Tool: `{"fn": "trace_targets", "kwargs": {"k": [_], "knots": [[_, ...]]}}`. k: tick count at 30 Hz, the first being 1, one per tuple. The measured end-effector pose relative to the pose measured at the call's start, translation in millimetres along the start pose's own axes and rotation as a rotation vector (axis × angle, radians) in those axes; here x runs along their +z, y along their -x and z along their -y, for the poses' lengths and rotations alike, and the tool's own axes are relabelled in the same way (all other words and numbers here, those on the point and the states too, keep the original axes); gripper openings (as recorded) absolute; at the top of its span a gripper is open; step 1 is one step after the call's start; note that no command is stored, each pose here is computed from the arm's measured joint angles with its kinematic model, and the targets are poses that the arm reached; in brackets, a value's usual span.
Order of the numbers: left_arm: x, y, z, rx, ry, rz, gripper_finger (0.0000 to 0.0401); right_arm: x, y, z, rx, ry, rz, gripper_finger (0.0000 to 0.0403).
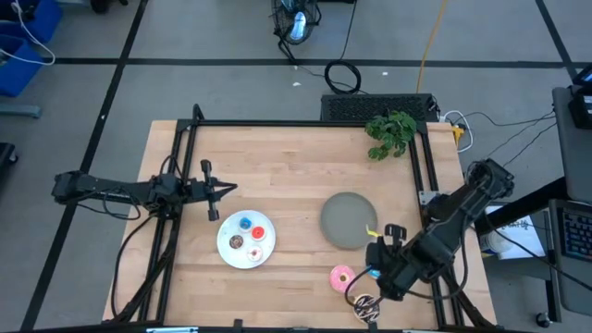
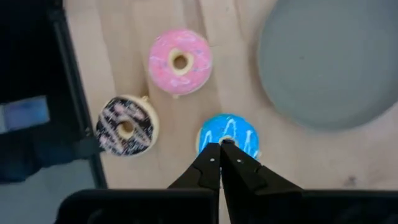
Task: Pick & Place donuts
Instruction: Put the big blue donut on the gray plate
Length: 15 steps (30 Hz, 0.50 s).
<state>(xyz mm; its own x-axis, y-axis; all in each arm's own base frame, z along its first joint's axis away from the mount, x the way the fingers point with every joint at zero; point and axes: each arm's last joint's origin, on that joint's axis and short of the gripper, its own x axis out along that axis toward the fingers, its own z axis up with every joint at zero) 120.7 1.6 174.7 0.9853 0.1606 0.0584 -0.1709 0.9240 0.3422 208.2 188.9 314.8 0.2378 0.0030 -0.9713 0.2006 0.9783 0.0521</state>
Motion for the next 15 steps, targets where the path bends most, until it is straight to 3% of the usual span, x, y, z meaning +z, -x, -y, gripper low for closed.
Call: {"fn": "trace_targets", "kwargs": {"k": [7, 15], "knots": [[0.2, 0.0, 0.0, 0.0, -0.035, 0.001, 0.0036, -1.0, 0.0, 4.6, -0.082, 0.025, 0.036, 0.0069], [0.2, 0.0, 0.0, 0.0, -0.036, 0.001, 0.0037, -6.5, -19.9, 5.3, -0.078, 0.055, -0.017, 0.0161]]}}
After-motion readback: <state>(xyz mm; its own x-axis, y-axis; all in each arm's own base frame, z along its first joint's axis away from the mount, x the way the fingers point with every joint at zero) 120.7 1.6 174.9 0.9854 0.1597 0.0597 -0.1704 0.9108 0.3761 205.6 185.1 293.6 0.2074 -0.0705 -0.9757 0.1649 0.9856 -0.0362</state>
